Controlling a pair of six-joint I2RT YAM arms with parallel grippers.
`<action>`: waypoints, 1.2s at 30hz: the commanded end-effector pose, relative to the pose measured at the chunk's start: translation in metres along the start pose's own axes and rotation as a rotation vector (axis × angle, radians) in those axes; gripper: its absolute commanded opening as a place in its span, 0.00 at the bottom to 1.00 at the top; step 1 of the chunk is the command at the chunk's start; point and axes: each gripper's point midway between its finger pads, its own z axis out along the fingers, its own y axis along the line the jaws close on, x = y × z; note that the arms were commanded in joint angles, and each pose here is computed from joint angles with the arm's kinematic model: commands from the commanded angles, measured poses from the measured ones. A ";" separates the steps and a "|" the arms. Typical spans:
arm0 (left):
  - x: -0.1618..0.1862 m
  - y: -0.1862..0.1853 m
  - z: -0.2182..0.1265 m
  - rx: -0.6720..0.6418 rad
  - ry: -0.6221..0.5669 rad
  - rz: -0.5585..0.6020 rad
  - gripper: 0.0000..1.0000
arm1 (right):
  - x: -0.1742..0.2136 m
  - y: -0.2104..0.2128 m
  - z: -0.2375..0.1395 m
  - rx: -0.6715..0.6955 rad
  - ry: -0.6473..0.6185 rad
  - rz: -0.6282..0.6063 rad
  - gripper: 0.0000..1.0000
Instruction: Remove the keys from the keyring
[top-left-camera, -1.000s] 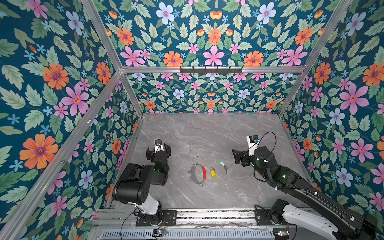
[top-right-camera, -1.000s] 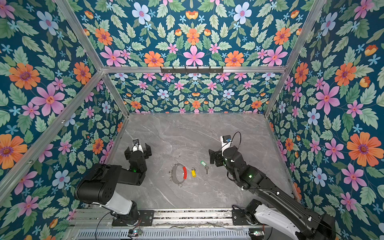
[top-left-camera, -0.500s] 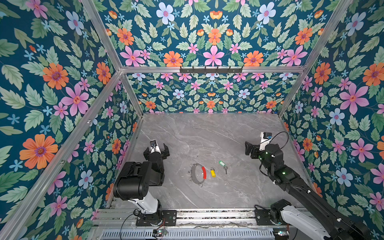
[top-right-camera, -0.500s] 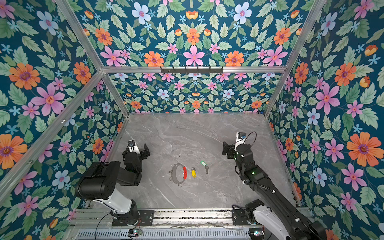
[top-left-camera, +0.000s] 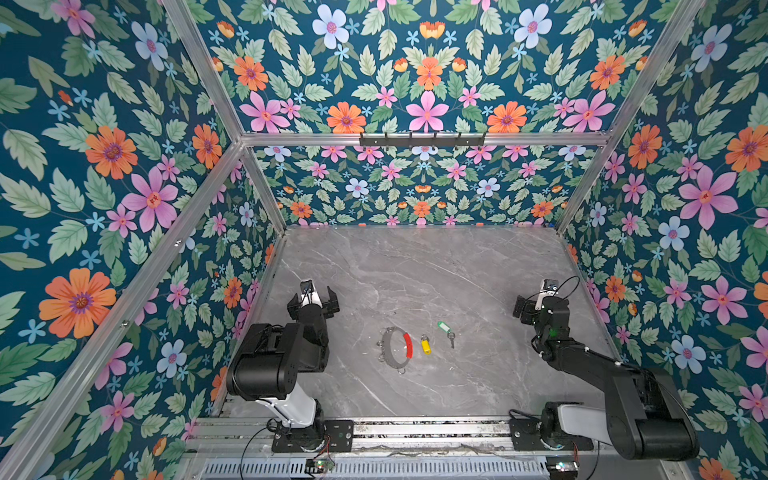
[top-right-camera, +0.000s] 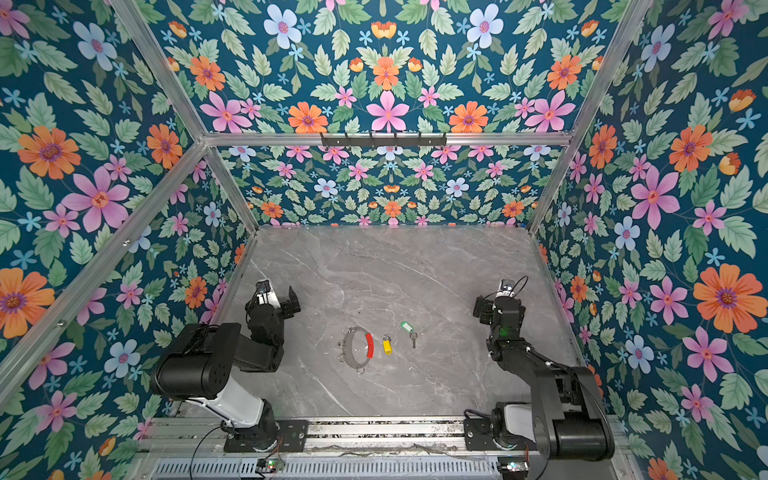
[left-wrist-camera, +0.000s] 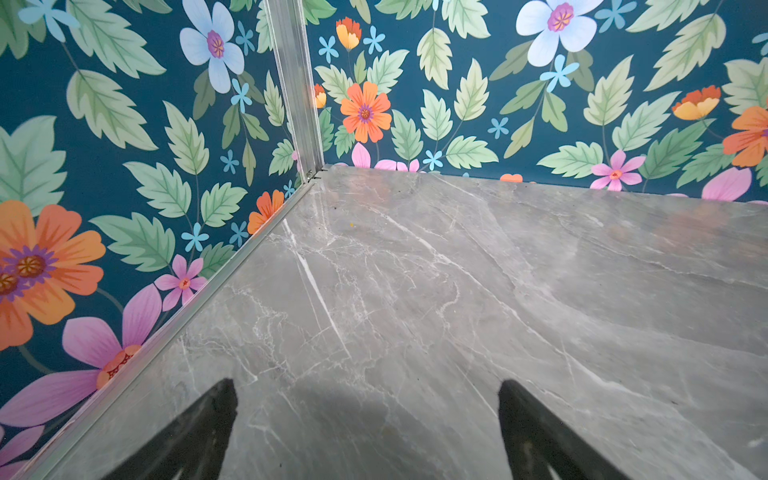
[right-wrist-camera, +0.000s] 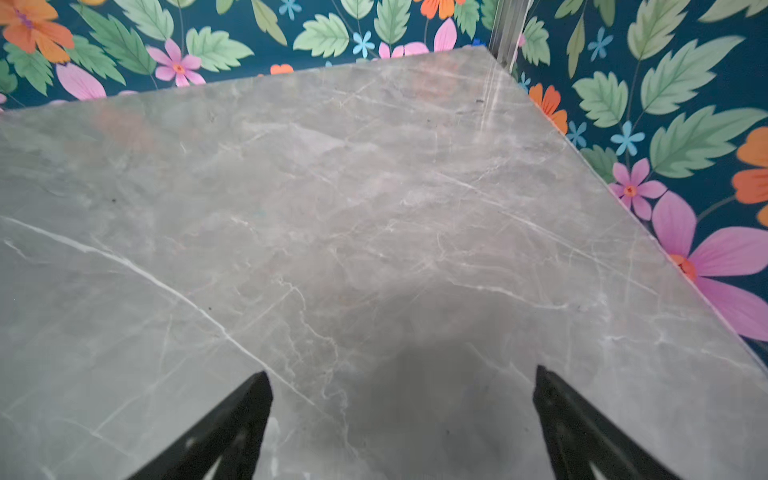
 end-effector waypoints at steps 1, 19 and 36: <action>-0.008 0.000 0.000 0.001 -0.031 -0.012 1.00 | -0.027 0.015 0.006 -0.074 -0.128 -0.008 0.99; -0.008 0.000 0.000 0.001 -0.030 -0.010 1.00 | -0.019 0.016 0.012 -0.085 -0.127 -0.012 0.99; -0.006 0.000 0.001 0.000 -0.024 -0.008 1.00 | -0.019 0.016 0.012 -0.085 -0.125 -0.011 0.99</action>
